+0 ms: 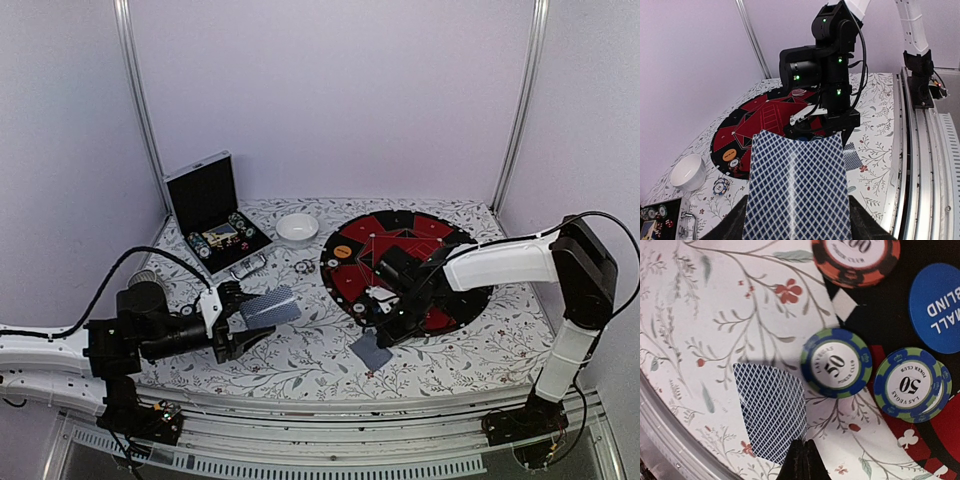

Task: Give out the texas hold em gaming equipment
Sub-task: Pick up the poker card from the center of the board, then distribute the poker card in the big blind area.

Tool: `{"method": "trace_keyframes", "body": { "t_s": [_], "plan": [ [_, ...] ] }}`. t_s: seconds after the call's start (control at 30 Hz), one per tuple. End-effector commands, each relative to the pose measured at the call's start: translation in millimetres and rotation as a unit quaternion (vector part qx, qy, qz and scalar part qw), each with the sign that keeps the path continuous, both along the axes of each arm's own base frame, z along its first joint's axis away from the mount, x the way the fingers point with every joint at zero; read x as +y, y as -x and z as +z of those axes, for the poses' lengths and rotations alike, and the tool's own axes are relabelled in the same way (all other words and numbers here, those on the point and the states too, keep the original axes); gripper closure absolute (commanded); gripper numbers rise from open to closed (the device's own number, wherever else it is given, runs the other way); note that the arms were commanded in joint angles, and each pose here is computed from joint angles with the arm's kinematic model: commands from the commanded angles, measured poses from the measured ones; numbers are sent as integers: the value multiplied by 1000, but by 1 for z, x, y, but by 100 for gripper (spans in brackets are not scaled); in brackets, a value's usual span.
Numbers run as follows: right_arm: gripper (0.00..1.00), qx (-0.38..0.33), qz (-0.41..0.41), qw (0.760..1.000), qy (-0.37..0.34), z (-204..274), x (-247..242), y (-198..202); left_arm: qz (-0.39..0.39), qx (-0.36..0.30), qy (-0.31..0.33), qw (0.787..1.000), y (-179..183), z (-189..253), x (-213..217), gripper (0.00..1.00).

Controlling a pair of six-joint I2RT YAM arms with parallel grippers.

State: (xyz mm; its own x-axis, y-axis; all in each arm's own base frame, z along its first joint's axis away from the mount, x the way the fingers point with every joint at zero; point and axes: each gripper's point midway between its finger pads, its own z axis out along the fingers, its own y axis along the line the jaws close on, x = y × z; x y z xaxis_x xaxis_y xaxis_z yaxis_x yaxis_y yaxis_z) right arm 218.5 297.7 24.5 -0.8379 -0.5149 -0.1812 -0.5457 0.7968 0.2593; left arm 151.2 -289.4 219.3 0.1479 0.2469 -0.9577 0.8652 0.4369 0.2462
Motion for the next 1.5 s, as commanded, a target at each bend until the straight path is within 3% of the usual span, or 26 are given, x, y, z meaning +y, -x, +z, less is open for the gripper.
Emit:
{"method": "trace_keyframes", "body": {
  "t_s": [0.0, 0.27, 0.5, 0.7, 1.13, 1.47],
  "plan": [
    [98, -28, 27, 995, -93, 60, 25, -4, 3, -18, 21, 1000, 1, 23, -1, 44],
    [98, -52, -2, 983, -177, 123, 22, -29, 13, -26, 6, 1000, -3, 32, 1, 44],
    [98, -157, -130, 956, -211, 187, -10, -155, 14, -46, -5, 999, -7, 41, -2, 44],
    [98, -188, -171, 943, -214, 190, -11, -223, 3, -32, 9, 999, -9, 46, -7, 44],
    [98, -133, -258, 934, -207, 108, -1, -284, 57, 0, 21, 998, -61, 56, -1, 44],
    [98, -41, -315, 928, -195, 27, -16, -305, 35, -2, 25, 999, -52, 60, 1, 44]
  ]
}}
